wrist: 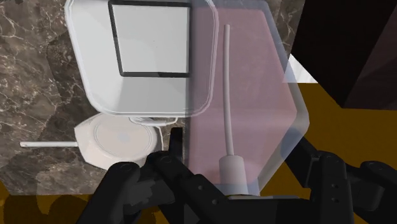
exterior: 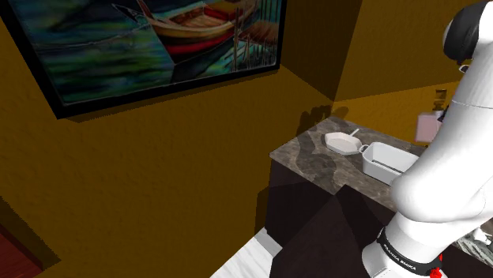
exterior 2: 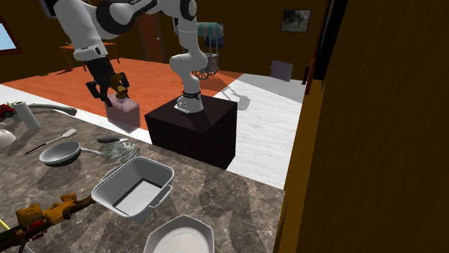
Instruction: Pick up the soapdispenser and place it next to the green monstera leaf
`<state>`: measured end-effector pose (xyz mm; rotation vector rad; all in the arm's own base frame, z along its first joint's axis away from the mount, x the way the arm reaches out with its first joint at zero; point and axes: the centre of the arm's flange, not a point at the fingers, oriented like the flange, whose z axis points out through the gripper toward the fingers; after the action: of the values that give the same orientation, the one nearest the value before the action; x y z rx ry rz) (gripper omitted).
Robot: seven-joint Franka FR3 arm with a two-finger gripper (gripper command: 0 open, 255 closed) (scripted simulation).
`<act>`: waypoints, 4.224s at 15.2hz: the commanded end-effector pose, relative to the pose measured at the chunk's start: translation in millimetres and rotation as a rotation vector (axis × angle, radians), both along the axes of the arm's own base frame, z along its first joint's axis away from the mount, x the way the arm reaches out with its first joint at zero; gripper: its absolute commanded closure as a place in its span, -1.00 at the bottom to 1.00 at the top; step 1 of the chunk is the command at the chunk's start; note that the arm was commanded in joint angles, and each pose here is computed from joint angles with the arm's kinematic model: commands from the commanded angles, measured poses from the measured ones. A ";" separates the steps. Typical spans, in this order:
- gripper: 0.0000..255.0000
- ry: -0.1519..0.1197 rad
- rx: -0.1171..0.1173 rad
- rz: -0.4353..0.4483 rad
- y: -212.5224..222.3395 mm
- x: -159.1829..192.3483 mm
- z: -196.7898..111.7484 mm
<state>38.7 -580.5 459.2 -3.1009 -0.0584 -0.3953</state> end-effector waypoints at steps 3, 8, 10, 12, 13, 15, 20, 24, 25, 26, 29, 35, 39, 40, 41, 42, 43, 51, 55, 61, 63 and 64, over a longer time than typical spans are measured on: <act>1.00 -0.001 -0.001 0.003 -21.0 -51.8 1.1; 1.00 -0.001 -0.001 0.003 -44.3 -113.5 1.2; 1.00 -0.001 -0.001 0.003 -53.6 -138.2 1.2; 1.00 -0.001 -0.001 0.003 -64.7 -167.3 1.2; 1.00 -0.001 -0.001 0.003 -64.7 -167.3 -4.1; 1.00 -0.001 -0.001 0.003 -64.7 -167.3 -14.6; 1.00 -0.001 -0.001 0.003 -64.7 -167.3 -41.0; 1.00 -0.001 -0.001 0.003 -64.7 -167.3 -62.1; 1.00 -0.001 -0.001 0.003 -64.7 -167.3 -67.4; 1.00 -0.001 -0.001 0.003 -64.7 -167.3 -72.7; 1.00 -0.001 -0.001 0.003 -64.7 -167.3 -88.5; 1.00 -0.001 -0.001 0.003 -64.7 -167.3 -120.2; 1.00 -0.001 -0.001 0.003 -64.7 -167.3 -141.3; 1.00 -0.001 -0.001 0.003 -64.7 -167.3 -146.6; 1.00 -0.001 -0.001 0.003 -64.7 -167.3 -151.9; 1.00 -0.001 -0.001 0.003 -64.7 -167.3 -157.2; 1.00 -0.001 -0.001 0.003 -64.7 -167.3 -162.5; 1.00 -0.001 -0.001 0.003 -64.7 -167.3 -204.7; 1.00 -0.001 -0.001 0.003 -64.7 -167.3 -225.8; 1.00 -0.001 -0.001 0.003 -64.7 -167.3 -257.5; 1.00 -0.001 -0.001 0.003 -64.7 -167.3 -268.1; 1.00 -0.001 -0.001 0.003 -64.7 -167.3 -273.4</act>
<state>-128.6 -644.5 190.5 -3.1003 -0.0628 -0.3969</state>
